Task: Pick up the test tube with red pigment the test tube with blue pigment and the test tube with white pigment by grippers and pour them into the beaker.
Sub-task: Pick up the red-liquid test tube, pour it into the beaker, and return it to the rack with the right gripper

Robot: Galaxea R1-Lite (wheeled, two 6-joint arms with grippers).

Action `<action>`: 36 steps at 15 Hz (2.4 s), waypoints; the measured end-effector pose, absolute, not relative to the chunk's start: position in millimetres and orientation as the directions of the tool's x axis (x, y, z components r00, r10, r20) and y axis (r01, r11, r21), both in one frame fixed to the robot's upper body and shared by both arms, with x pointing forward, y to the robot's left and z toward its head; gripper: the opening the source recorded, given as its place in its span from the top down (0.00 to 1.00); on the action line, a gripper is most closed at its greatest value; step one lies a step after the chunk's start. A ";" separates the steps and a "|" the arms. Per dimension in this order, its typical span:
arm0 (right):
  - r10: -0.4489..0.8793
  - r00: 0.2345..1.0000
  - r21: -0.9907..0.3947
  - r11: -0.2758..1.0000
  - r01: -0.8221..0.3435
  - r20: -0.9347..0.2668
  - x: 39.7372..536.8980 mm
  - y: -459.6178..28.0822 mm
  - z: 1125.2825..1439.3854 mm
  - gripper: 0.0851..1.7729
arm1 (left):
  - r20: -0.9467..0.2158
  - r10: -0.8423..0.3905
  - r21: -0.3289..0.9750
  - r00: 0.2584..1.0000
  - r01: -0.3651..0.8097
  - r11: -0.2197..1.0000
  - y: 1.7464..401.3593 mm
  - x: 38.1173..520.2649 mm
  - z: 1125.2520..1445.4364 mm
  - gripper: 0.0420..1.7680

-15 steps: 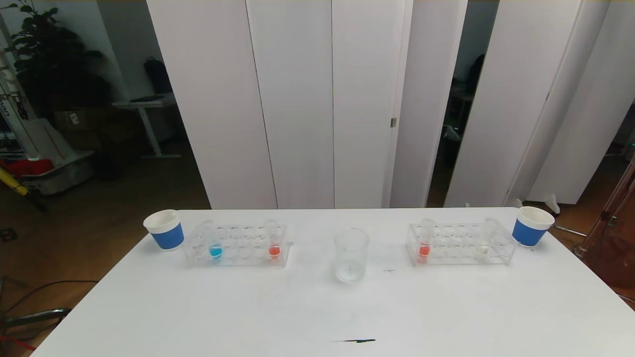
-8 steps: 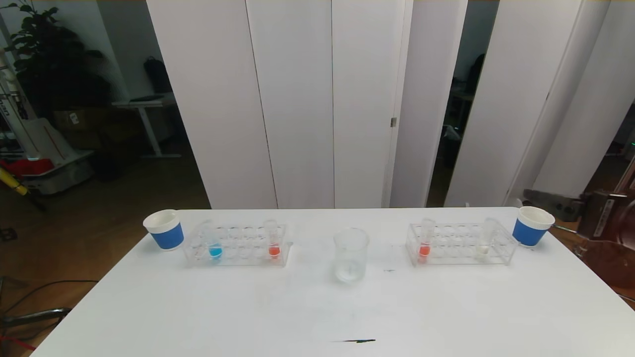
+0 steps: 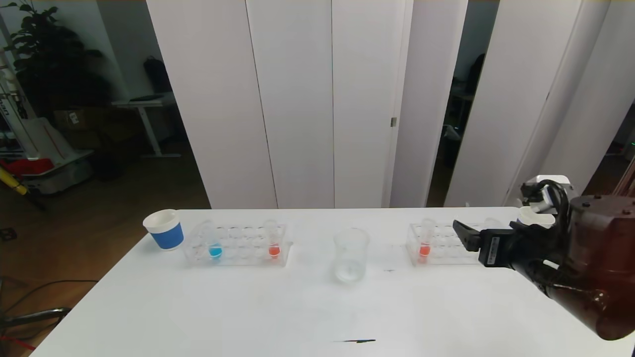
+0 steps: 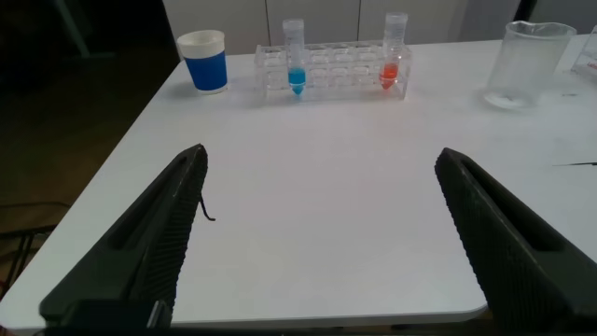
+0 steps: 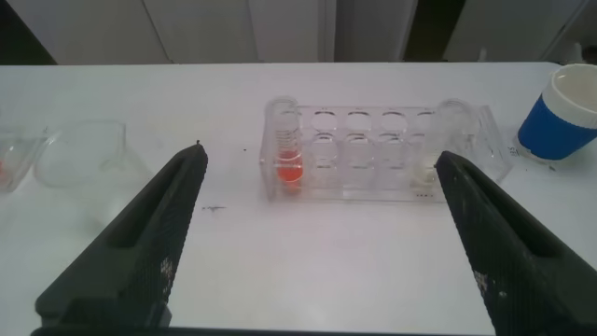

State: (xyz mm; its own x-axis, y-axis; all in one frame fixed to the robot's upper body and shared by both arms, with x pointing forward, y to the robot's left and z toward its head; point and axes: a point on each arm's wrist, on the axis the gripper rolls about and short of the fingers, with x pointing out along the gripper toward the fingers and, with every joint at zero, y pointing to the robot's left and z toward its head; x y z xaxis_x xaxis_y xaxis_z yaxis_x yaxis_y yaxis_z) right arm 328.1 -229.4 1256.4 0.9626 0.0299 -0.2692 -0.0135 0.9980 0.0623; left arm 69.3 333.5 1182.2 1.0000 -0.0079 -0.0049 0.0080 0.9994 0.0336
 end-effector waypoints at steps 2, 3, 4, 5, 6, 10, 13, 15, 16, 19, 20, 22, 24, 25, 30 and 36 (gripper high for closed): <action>-0.003 0.961 0.039 0.999 0.014 -0.277 337.2 -218.3 1236.2 0.01 | -0.005 -0.007 0.033 1.000 0.008 0.999 333.6 69.3 1182.2 0.01; -0.025 0.963 0.033 0.999 0.035 -0.268 343.0 -213.9 1228.4 0.01 | -0.005 -0.008 0.034 1.000 0.008 0.999 333.5 69.3 1182.2 0.01; -0.041 0.965 0.023 0.999 0.049 -0.261 349.7 -209.0 1219.4 0.01 | -0.005 -0.008 0.034 1.000 0.008 0.999 333.5 69.3 1182.2 0.01; -0.050 0.966 0.008 0.999 0.054 -0.255 356.7 -204.5 1210.9 0.01 | -0.005 -0.008 0.034 1.000 0.008 0.999 333.5 69.3 1182.2 0.01; -0.058 0.965 -0.012 0.998 0.057 -0.254 364.3 -200.8 1202.1 0.01 | -0.005 -0.008 0.033 1.000 0.008 0.999 333.5 69.3 1182.2 0.01; -0.079 0.969 -0.067 0.996 0.065 -0.235 405.4 -185.2 1180.9 0.01 | -0.005 -0.008 0.034 1.000 0.008 0.999 333.5 69.3 1182.2 0.01; -0.085 0.974 -0.082 0.994 0.069 -0.211 432.2 -175.3 1172.6 0.01 | -0.005 -0.007 0.034 1.000 0.007 0.999 333.5 69.3 1182.2 0.01; -0.088 0.972 -0.085 0.994 0.071 -0.216 441.5 -171.4 1163.0 0.01 | -0.005 -0.008 0.034 1.000 0.008 0.999 333.5 69.3 1182.2 0.01; -0.091 0.971 -0.088 0.993 0.073 -0.223 445.2 -170.3 1157.3 0.01 | -0.005 -0.007 0.034 1.000 0.008 0.999 333.6 69.3 1182.2 0.01; -0.097 0.966 -0.098 0.992 0.075 -0.240 451.0 -168.9 1144.1 0.01 | -0.005 -0.007 0.034 1.000 0.008 0.999 333.6 69.3 1182.2 0.01; -0.097 0.965 -0.098 0.992 0.075 -0.243 451.9 -168.6 1142.0 0.01 | -0.005 -0.008 0.034 1.000 0.008 0.999 333.5 69.3 1182.2 0.01; -0.104 0.964 -0.101 0.992 0.081 -0.246 454.8 -170.4 1140.0 0.01 | -0.005 -0.008 0.033 1.000 0.008 0.999 333.5 69.3 1182.2 0.01; -0.113 0.964 -0.097 0.991 0.092 -0.239 459.0 -173.6 1140.9 0.14 | -0.005 -0.007 0.034 1.000 0.008 0.999 333.6 69.3 1182.2 0.01; -0.116 0.964 -0.096 0.991 0.095 -0.238 460.4 -174.9 1141.1 0.34 | -0.004 -0.007 0.034 1.000 0.008 0.999 333.6 69.3 1182.3 0.01; -0.121 0.964 -0.092 0.991 0.102 -0.237 461.5 -177.1 1141.2 0.69 | -0.005 -0.008 0.034 1.000 0.008 0.999 333.5 69.3 1182.2 0.01; -0.136 0.962 -0.086 0.989 0.118 -0.239 464.2 -184.2 1140.9 0.71 | -0.005 -0.007 0.033 1.000 0.008 0.999 333.6 69.3 1182.2 0.01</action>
